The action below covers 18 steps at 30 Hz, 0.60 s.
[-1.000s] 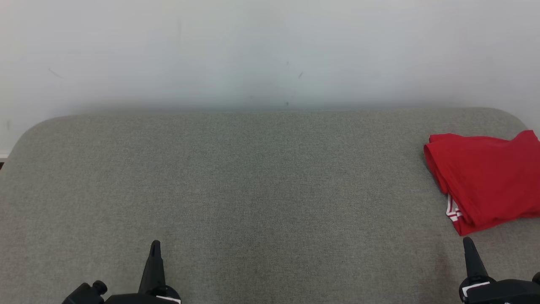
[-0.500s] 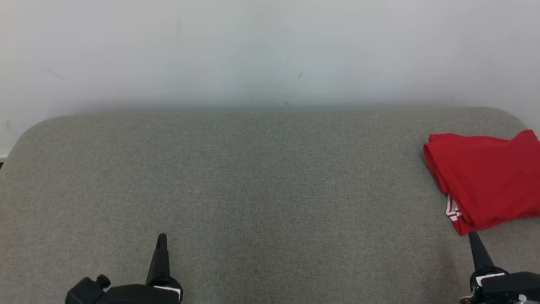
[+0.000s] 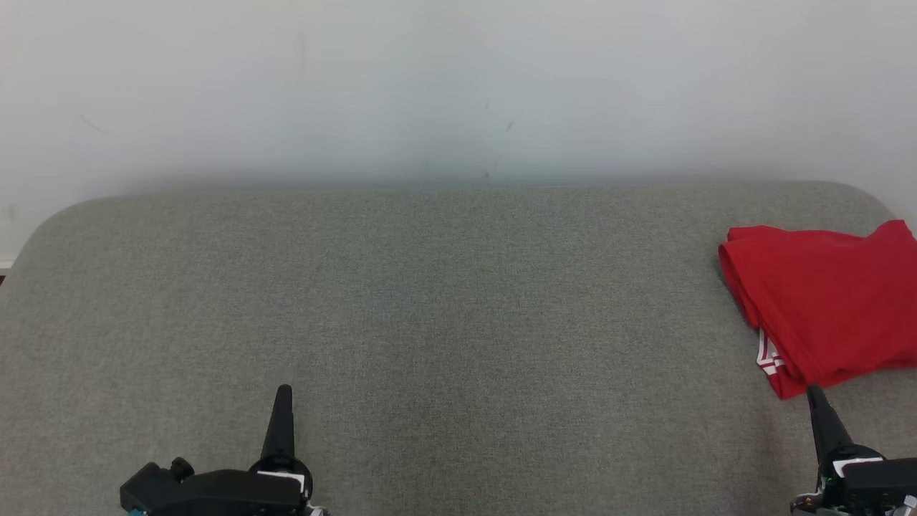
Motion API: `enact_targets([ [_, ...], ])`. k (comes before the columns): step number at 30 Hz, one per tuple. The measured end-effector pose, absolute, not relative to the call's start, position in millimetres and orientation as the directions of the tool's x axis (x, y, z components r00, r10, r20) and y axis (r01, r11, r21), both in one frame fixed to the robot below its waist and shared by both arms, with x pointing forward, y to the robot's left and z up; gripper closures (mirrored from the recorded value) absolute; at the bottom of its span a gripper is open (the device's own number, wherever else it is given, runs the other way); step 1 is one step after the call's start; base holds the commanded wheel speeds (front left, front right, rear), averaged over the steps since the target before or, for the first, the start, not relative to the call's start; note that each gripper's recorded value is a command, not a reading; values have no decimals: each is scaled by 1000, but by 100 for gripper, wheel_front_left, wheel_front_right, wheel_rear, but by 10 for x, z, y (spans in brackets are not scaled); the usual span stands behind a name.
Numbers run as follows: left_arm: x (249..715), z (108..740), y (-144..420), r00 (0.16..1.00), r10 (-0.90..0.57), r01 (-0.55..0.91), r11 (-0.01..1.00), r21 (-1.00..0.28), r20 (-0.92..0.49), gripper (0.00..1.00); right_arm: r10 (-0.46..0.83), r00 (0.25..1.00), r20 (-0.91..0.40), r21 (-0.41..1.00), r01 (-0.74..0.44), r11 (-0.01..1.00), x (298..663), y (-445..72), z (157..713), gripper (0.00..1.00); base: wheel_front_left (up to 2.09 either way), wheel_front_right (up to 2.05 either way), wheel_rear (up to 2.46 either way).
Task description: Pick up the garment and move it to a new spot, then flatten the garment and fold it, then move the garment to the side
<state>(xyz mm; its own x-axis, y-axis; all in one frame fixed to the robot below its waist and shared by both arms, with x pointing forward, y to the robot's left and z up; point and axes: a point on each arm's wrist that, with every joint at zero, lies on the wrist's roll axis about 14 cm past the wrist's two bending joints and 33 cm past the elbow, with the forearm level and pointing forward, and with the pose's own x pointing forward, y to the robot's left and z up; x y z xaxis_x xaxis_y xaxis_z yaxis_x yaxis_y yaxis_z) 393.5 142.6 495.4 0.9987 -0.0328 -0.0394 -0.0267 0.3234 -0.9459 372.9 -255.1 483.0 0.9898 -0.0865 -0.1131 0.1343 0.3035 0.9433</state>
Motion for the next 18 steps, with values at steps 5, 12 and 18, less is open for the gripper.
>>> enact_targets([
  [5,3976,5003,1399,999,-41,-15,279,-960,-28,100,-86,991,-107,957,126,261,3730,-2577,4843,100,0,0,0],
  [12,3995,4999,1362,998,-51,-19,223,-975,-31,100,-84,993,-87,973,103,205,3759,-2607,4897,100,0,0,0],
  [18,4015,5007,1340,998,-57,-22,176,-984,-33,100,-83,994,-77,983,89,159,3761,-2633,4917,100,0,0,0],
])
